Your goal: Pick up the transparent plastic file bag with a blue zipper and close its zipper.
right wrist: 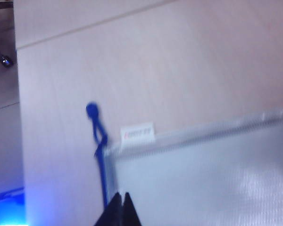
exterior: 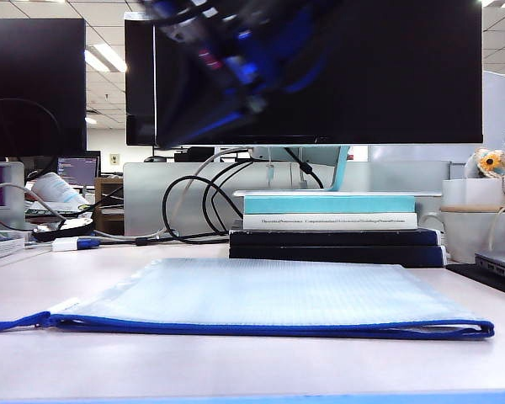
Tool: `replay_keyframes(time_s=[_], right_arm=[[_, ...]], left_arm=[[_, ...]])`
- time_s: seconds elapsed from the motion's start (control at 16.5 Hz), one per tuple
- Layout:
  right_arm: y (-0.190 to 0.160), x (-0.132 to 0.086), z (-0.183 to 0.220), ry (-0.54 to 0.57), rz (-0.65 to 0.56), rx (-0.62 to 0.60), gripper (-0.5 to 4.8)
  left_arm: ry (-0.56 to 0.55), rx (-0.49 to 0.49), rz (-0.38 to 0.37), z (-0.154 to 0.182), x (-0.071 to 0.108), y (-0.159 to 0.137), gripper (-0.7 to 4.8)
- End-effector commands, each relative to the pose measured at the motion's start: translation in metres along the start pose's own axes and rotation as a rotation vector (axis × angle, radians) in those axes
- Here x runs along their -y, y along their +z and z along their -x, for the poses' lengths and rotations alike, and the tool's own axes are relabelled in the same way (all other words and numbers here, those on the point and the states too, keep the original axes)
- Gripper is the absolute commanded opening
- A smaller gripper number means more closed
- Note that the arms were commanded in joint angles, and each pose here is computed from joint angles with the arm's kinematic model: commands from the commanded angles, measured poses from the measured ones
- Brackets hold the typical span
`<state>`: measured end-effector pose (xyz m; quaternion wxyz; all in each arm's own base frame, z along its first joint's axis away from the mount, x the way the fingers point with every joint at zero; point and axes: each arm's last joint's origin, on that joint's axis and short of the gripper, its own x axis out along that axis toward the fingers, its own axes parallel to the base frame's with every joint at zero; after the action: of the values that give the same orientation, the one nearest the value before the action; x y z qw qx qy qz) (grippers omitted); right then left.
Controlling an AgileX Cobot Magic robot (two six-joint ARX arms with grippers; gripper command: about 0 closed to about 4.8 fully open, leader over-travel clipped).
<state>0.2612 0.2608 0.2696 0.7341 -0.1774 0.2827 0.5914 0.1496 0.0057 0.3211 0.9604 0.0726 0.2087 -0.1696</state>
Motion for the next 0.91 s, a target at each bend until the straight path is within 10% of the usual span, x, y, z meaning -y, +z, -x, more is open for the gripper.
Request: replay_keyframes(time_s=[0.06,0.43,0.91], right_arm=[[0.012,0.003,-0.018,0.019,0.043,0.041,0.50],[0.015,0.001,-0.066,0.194,0.065,-0.035,1.55],[-0.002,-0.022,-0.110,0.231,0.212,-0.168,1.58]], left_arm=[[-0.004,0.014,-0.009,0.001,0.000,0.002,-0.05],[-0.005,0.008,-0.006,0.000,-0.001,0.002,-0.05],[-0.096,-0.017,0.017,-0.013,-0.003,0.000,-0.05]])
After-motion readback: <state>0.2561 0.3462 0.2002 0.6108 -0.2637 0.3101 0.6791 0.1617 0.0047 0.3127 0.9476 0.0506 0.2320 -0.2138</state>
